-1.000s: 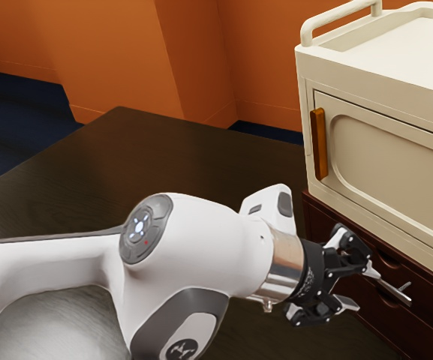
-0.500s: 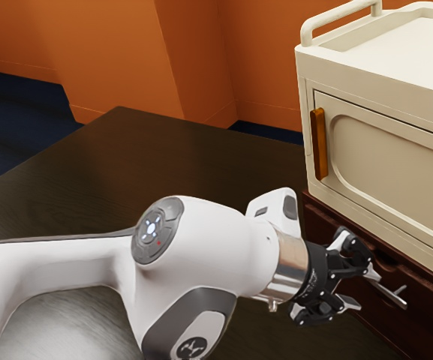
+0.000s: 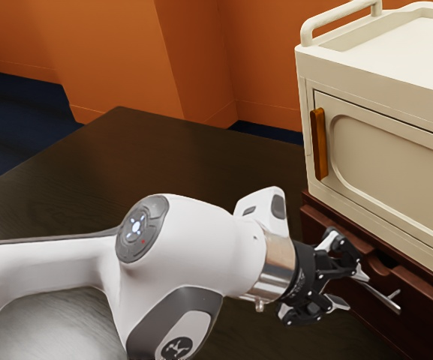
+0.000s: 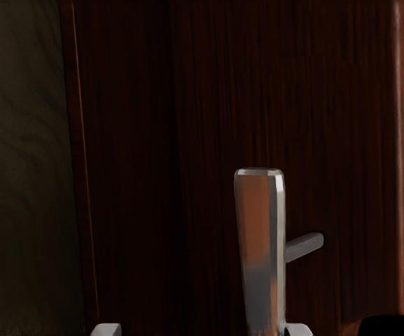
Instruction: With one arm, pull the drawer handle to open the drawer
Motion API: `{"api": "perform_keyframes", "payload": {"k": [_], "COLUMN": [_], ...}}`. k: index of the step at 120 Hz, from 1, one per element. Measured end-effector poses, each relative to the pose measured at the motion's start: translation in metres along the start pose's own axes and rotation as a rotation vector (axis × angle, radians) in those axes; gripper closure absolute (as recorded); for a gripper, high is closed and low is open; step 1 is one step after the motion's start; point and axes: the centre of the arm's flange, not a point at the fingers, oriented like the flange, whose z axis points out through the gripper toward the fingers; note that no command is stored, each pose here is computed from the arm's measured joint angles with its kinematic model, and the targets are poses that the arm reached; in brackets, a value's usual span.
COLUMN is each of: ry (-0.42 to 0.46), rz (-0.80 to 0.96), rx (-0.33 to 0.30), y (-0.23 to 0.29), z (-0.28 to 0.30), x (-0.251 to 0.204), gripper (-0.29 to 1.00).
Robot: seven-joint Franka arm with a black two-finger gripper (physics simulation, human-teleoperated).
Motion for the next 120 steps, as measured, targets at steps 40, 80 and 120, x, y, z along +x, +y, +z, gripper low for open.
{"api": "perform_keyframes", "payload": {"k": [40,80,120], "ry": [0.002,-0.011,-0.024], "rz": [0.003,-0.017,-0.035], "rx": [0.083,0.198,0.302], "y": [-0.002,-0.010,-0.016], "z": [-0.016,-0.032,-0.054], "x": [-0.003,-0.007,-0.010], "gripper": [0.44,0.44,0.44]}}
